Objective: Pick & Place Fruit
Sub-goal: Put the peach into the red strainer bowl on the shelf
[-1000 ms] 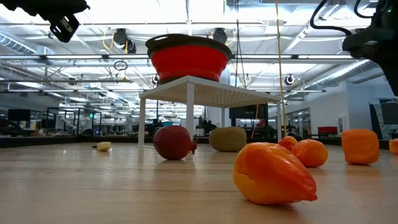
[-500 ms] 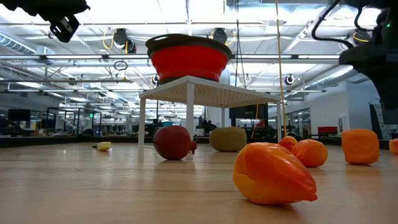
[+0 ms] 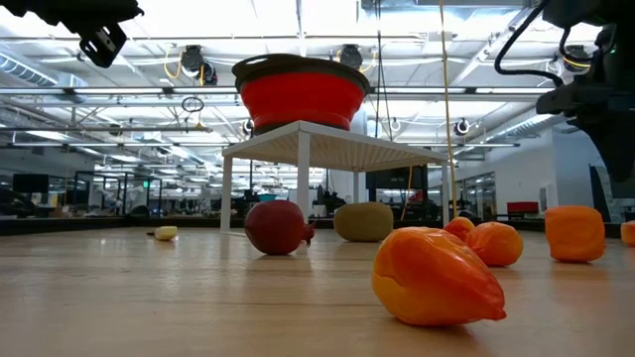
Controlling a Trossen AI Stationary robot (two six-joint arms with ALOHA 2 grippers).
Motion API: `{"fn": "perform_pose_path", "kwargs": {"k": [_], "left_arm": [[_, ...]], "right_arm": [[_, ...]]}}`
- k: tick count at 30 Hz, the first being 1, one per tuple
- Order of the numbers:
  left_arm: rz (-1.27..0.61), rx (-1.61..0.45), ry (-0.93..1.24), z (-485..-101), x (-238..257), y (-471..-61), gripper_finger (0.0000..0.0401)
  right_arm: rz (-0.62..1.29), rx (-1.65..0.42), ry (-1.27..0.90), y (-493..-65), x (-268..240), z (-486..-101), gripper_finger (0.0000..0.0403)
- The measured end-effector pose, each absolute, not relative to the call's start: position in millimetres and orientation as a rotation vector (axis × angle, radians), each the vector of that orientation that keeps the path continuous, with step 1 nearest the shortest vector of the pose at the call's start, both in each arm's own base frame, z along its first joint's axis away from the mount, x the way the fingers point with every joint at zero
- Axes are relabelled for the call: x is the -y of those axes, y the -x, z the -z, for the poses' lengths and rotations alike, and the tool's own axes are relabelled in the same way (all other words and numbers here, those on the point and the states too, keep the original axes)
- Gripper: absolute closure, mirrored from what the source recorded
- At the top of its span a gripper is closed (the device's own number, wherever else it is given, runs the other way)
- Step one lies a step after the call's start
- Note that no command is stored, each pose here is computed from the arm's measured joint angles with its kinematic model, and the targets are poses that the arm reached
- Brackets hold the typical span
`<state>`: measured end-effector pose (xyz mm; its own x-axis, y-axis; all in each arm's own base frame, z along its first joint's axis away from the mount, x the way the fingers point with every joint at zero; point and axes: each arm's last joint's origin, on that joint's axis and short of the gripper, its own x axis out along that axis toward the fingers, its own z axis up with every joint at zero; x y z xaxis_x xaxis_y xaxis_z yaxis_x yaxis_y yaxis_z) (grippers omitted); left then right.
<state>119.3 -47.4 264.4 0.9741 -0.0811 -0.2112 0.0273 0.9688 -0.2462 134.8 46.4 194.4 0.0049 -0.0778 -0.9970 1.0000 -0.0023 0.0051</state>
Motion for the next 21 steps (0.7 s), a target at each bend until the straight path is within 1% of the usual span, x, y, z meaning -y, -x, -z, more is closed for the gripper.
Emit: {"fn": "perform_pose_path", "kwargs": {"k": [5, 14, 21], "left_arm": [[0.055, -0.222, 0.244, -264, 47, -119, 0.0374], [0.058, -0.202, 0.258, -267, 48, -120, 0.0399], [0.059, -0.199, 0.258, -267, 48, -120, 0.0378]], "right_arm": [[1.220, -1.145, -1.155, -141, -43, -188, 0.0203], [1.233, -1.146, -1.164, -139, -37, -168, 0.0213], [1.259, -1.138, -1.177, -137, -32, -161, 0.0222]]}}
